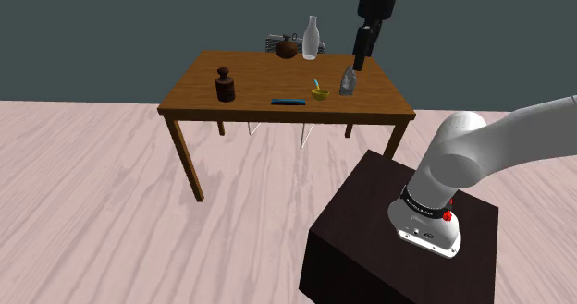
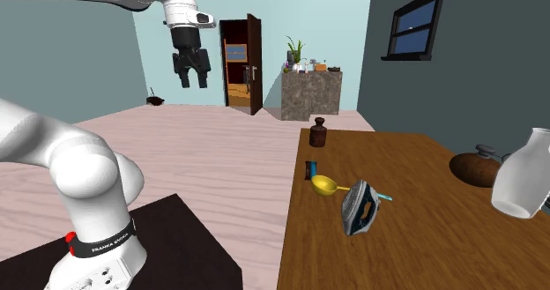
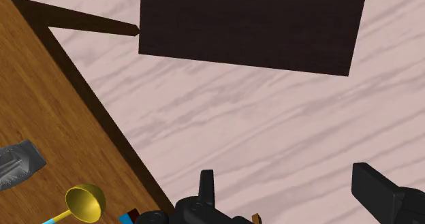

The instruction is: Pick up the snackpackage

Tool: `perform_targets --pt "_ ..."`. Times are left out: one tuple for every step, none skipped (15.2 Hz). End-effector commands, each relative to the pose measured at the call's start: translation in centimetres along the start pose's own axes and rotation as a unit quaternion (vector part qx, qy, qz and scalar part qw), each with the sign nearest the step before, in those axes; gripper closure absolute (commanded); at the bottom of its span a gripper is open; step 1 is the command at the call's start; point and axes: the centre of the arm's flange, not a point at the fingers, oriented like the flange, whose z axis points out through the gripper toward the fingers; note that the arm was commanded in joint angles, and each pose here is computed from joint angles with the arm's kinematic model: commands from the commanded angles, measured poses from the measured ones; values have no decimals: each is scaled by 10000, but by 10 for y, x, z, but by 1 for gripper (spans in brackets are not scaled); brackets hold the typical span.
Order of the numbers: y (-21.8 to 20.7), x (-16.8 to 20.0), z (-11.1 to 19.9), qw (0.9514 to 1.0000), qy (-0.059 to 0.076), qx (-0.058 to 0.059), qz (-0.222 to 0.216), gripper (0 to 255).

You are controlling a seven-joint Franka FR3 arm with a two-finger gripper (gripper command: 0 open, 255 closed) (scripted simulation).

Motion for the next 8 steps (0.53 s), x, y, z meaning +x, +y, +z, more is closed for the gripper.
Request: perform_targets --pt "0 0 0 10000 0 0 0 0" --pt "8 7 8 10000 1 9 -51 0" --pt "15 15 16 9999 2 18 -103 0" --pt "23 22 25 9999 2 27 -154 0" --pt "30 29 33 9998 3 36 -205 0" --pt "38 37 41 9997 4 45 -256 0" --pt "45 45 49 9995 5 54 -308 0" --pt "52 52 57 9993 5 63 -359 0"
